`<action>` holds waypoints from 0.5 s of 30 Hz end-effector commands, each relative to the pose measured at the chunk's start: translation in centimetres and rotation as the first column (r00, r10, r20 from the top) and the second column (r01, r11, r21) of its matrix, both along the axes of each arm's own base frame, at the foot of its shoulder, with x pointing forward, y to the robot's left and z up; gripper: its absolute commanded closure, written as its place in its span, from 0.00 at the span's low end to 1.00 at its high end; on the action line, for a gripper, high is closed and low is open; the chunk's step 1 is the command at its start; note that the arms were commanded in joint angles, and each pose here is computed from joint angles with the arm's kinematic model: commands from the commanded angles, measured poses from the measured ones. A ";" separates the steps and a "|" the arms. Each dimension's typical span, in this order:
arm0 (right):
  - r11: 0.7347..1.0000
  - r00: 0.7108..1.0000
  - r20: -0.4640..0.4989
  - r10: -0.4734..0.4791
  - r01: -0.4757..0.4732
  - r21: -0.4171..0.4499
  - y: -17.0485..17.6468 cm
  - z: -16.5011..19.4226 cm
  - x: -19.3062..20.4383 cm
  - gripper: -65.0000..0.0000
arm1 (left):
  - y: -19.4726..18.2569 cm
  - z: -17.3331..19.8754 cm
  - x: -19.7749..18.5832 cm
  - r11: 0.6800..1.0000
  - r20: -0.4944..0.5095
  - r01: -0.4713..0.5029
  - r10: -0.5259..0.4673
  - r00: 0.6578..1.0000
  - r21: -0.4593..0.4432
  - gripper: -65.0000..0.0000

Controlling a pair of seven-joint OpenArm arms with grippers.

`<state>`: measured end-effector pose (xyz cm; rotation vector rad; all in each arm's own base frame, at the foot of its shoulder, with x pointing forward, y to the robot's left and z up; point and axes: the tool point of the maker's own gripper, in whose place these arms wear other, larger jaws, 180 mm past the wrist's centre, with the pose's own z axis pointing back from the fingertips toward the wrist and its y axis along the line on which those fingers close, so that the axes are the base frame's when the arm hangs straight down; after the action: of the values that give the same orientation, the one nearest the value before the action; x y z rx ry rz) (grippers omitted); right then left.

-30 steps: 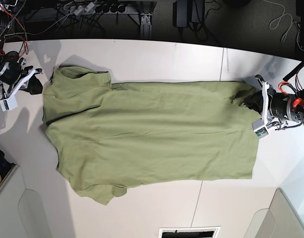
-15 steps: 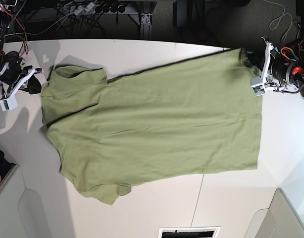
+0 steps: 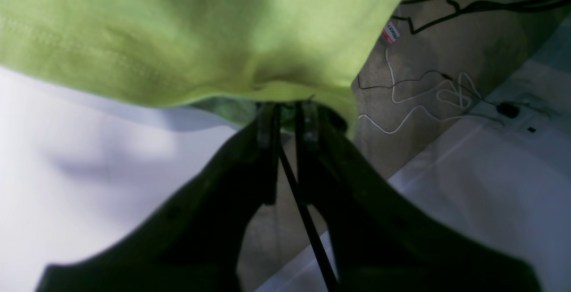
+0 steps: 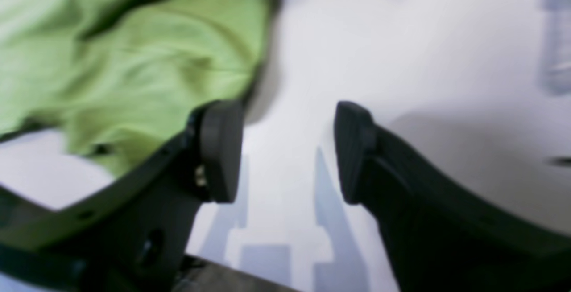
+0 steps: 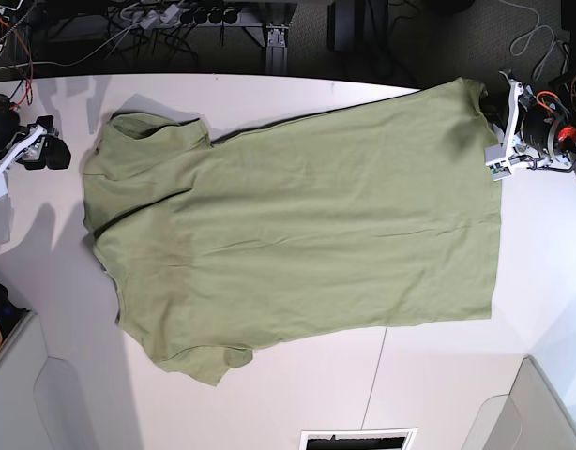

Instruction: Layout the t-shirt on the table in an organized manner, then fold the t-shirt properly

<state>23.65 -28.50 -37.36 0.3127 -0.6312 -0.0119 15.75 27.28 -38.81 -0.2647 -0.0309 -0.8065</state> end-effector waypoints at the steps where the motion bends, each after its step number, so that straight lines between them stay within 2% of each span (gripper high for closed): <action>1: 1.000 0.999 0.031 0.023 -0.023 0.008 0.4 0.7 0.1 0.49 | 0.5 0.8 0.7 1.000 0.023 0.007 -0.007 1.000 0.004 0.85; 9: 0.984 1.000 0.024 -0.019 0.015 0.176 5.4 -1.5 -1.0 0.49 | 0.1 0.6 0.7 1.000 0.024 0.005 -0.005 1.000 -0.007 0.85; 15: 0.968 0.998 0.032 -0.048 0.038 0.249 7.7 -2.1 -1.0 0.50 | 0.1 0.6 0.7 1.000 0.025 0.005 -0.005 1.000 -0.007 0.85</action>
<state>22.00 -20.61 -40.43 0.5406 -0.6354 -0.1498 15.71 26.83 -39.00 -0.2766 -0.0362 -0.8041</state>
